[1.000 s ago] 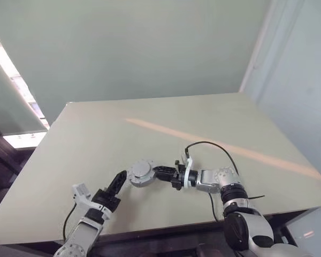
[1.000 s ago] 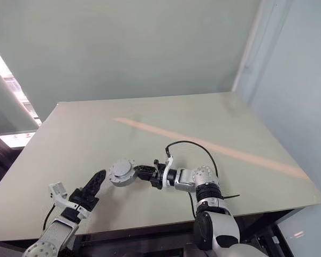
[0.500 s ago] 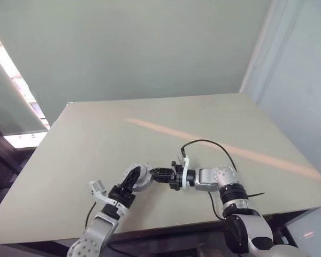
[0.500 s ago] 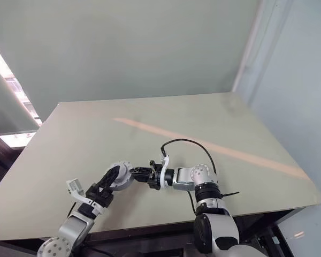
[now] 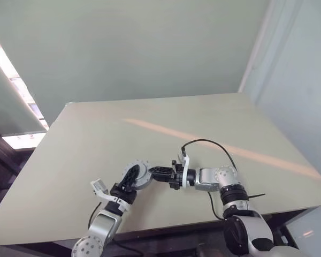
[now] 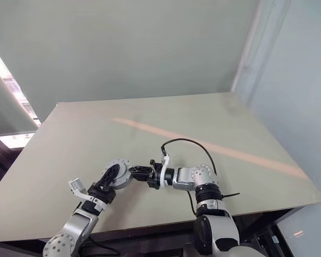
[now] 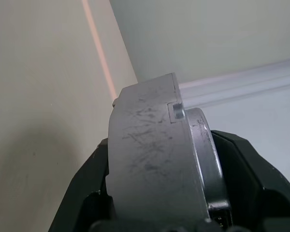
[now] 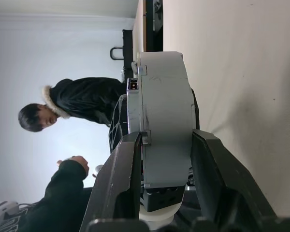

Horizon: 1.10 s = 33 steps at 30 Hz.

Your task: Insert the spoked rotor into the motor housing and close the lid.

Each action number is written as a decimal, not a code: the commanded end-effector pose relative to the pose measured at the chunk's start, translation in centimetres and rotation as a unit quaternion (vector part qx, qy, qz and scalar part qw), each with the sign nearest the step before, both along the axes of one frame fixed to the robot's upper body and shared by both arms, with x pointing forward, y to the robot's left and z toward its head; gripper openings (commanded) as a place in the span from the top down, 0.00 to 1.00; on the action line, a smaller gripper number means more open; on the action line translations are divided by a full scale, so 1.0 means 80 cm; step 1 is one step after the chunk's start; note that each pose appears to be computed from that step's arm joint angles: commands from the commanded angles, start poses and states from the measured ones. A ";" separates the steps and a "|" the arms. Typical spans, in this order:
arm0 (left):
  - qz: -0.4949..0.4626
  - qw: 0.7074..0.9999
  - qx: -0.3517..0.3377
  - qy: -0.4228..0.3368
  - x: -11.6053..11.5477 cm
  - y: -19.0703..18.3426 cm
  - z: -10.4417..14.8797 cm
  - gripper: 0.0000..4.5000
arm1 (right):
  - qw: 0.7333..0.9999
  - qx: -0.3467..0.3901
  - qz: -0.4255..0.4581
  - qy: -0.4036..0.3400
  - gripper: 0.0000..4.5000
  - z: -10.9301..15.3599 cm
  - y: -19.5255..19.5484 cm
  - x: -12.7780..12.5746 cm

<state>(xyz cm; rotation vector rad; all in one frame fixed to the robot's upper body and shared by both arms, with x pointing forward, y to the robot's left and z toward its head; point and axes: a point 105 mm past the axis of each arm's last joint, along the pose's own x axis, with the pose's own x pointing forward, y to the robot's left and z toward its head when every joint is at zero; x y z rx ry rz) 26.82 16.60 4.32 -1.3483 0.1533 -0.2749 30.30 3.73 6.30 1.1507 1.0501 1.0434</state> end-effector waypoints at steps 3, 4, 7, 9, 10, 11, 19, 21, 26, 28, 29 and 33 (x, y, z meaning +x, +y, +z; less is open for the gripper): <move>-0.002 1.000 0.007 -0.003 0.000 -0.002 0.002 0.47 | 0.997 0.071 0.028 -0.013 0.73 0.035 0.048 -0.017; -0.001 1.000 0.006 -0.002 0.000 -0.002 0.001 0.47 | 0.997 0.070 0.026 -0.018 0.73 0.035 0.048 -0.016; 0.005 1.000 0.002 -0.002 0.001 -0.002 0.001 0.47 | 0.997 0.063 0.021 -0.027 0.73 0.033 0.049 -0.014; 0.008 1.000 0.001 -0.002 0.002 -0.001 0.000 0.47 | 0.998 0.058 0.014 -0.036 0.73 0.032 0.049 -0.013; 0.013 1.000 0.002 -0.003 0.003 0.000 0.000 0.47 | 0.998 0.050 0.004 -0.040 0.73 0.029 0.049 -0.009; 0.016 1.000 0.002 -0.004 0.003 0.001 0.000 0.47 | 0.998 0.045 -0.002 -0.043 0.73 0.027 0.049 -0.007; 0.031 0.999 0.005 -0.008 0.006 0.005 -0.001 0.54 | 0.996 0.036 -0.010 -0.076 0.19 0.026 0.047 -0.005; 0.034 0.999 0.003 -0.012 0.008 0.006 0.001 0.54 | 0.996 0.027 -0.031 -0.079 0.02 0.023 0.045 0.002; 0.050 0.998 -0.001 -0.027 0.013 0.011 0.008 0.54 | 0.995 0.026 -0.050 -0.076 0.00 0.018 0.039 0.008; 0.065 0.997 0.000 -0.036 0.017 0.018 0.013 0.54 | 0.991 0.010 -0.070 -0.112 0.00 0.014 0.035 0.014; 0.075 0.996 0.006 -0.041 0.018 0.022 0.016 0.54 | 0.987 -0.003 -0.080 -0.136 0.00 0.011 0.032 0.018; 0.148 0.985 0.064 -0.059 0.027 0.053 0.025 0.54 | 0.948 -0.071 -0.108 -0.289 0.00 0.005 0.022 0.030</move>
